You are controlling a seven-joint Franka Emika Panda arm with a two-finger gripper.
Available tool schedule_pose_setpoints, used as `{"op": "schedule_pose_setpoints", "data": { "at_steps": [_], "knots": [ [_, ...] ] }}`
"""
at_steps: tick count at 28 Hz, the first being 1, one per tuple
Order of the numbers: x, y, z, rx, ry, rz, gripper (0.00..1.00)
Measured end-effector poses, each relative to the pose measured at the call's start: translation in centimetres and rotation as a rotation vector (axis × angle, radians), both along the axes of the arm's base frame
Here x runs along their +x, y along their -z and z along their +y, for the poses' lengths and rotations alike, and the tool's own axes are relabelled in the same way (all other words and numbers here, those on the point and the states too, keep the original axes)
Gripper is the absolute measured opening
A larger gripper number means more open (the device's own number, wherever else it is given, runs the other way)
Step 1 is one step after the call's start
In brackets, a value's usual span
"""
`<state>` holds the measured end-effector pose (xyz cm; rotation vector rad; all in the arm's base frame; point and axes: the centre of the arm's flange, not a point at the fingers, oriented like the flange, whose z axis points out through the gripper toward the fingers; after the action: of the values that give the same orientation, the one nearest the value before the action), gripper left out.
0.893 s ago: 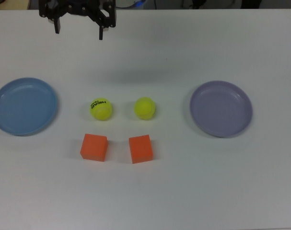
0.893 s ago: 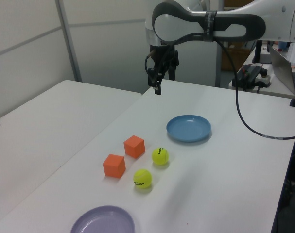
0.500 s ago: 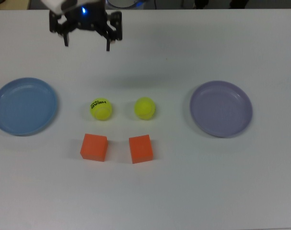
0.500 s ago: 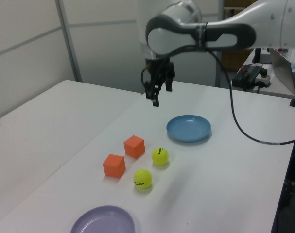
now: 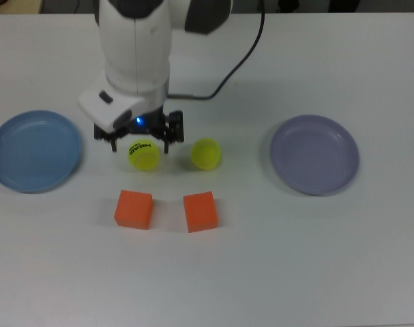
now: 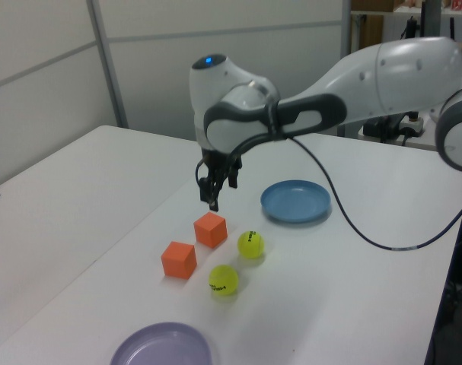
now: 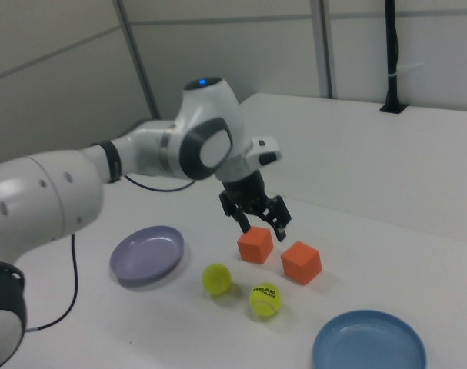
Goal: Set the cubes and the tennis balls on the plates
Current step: 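Move the gripper down over the orange cube nearest the blue plate, then close the gripper on the orange cube and lift it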
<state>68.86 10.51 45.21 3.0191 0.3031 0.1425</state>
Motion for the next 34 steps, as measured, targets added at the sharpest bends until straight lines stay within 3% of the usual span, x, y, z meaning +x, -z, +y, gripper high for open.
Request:
{"op": "schedule_pose_setpoints", "data": {
  "at_steps": [10,21,29,34],
  "knots": [
    [2.4,5.3,0.3,-0.005,-0.03,-0.064,1.0],
    [4.2,11.4,-0.3,-0.074,-0.055,-0.118,1.0],
    [4.4,13.5,-1.1,-0.097,-0.06,-0.108,1.0],
    [4.5,13.5,-1.1,-0.093,-0.052,-0.117,0.81]
  ]
}}
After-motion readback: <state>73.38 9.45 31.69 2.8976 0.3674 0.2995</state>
